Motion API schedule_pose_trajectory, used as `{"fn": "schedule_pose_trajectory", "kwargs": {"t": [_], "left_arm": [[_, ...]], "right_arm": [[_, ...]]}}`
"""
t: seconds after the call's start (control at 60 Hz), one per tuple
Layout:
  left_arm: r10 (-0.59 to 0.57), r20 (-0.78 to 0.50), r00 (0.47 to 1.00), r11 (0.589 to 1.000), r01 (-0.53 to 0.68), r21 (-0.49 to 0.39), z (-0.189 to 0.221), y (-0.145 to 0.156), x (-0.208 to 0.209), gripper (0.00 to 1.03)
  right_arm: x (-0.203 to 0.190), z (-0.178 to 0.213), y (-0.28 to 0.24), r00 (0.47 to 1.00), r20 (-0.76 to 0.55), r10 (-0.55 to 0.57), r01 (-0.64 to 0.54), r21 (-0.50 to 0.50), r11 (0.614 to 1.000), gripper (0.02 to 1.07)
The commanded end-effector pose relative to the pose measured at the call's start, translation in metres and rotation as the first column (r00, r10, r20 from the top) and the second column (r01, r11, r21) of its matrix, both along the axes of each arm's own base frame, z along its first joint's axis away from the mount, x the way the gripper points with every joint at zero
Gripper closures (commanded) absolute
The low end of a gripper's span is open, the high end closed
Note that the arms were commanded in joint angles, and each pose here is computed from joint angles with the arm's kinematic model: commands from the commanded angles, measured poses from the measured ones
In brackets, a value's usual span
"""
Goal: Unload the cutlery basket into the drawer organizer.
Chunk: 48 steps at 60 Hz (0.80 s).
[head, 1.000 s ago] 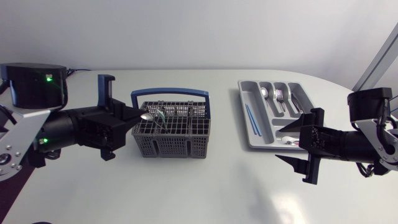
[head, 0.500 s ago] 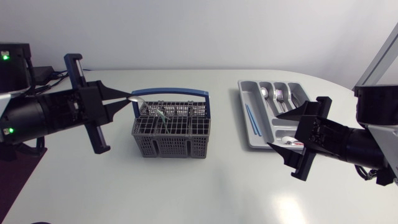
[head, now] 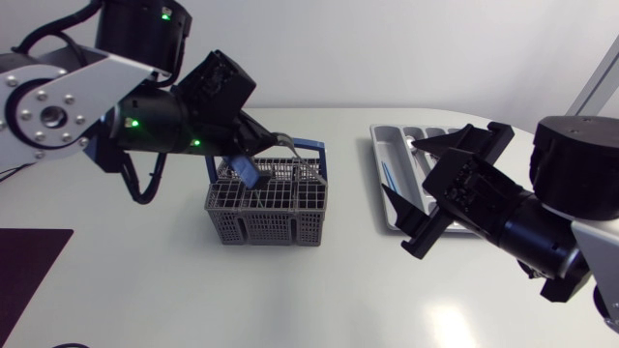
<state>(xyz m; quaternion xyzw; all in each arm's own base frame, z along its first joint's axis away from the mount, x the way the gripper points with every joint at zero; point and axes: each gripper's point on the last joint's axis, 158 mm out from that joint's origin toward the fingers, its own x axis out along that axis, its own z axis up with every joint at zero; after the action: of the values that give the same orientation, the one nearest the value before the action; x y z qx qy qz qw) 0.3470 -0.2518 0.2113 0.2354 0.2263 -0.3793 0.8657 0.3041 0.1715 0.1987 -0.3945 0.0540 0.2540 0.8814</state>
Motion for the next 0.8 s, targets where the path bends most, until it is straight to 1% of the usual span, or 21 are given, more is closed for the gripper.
{"fn": "schedule_pose_trajectory", "kwargs": {"t": [0.0,0.217,0.283,0.317,0.35,0.4,0.55,0.633,0.7,0.783], "left_arm": [[0.049,-0.092,0.995,0.994,-0.058,-0.097,0.006,-0.014,0.005,0.97],[0.048,-0.257,0.965,0.97,-0.107,-0.219,-0.001,-0.043,0.008,0.97],[0.031,-0.303,0.952,0.96,-0.113,-0.256,-0.001,-0.051,0.009,0.97],[0.029,-0.328,0.944,0.953,-0.126,-0.276,0.0,-0.053,0.011,0.97],[0.026,-0.345,0.938,0.95,-0.131,-0.285,-0.001,-0.055,0.011,0.98],[0.031,-0.355,0.934,0.945,-0.142,-0.293,0.0,-0.057,0.013,0.98],[0.048,-0.387,0.921,0.923,-0.189,-0.336,0.004,-0.059,0.023,0.98],[0.055,-0.431,0.901,0.908,-0.224,-0.353,0.001,-0.059,0.028,0.98],[0.042,-0.483,0.875,0.902,-0.241,-0.358,-0.004,-0.06,0.029,0.99],[0.041,-0.516,0.855,0.901,-0.255,-0.35,-0.011,-0.062,0.03,0.99]], "right_arm": [[0.002,-0.001,0.008,1.0,-0.013,-0.015,0.015,0.047,0.999,0.21],[0.008,-0.01,0.024,1.0,-0.009,-0.029,0.03,0.089,0.996,0.22],[0.01,-0.013,0.029,0.999,-0.015,-0.03,0.031,0.101,0.994,0.22],[0.011,-0.015,0.031,0.999,-0.016,-0.031,0.032,0.104,0.994,0.26],[0.012,-0.018,0.035,0.999,-0.017,-0.028,0.03,0.104,0.994,0.29],[0.013,-0.021,0.039,0.999,-0.018,-0.027,0.029,0.105,0.994,0.31],[0.016,-0.028,0.047,0.999,-0.028,-0.027,0.031,0.117,0.993,0.31],[0.02,-0.028,0.049,0.999,-0.009,-0.042,0.043,0.118,0.992,0.4],[0.023,-0.026,0.05,0.998,0.021,-0.054,0.052,0.103,0.993,0.47],[0.027,-0.025,0.051,0.997,0.045,-0.066,0.062,0.083,0.995,0.48]]}}
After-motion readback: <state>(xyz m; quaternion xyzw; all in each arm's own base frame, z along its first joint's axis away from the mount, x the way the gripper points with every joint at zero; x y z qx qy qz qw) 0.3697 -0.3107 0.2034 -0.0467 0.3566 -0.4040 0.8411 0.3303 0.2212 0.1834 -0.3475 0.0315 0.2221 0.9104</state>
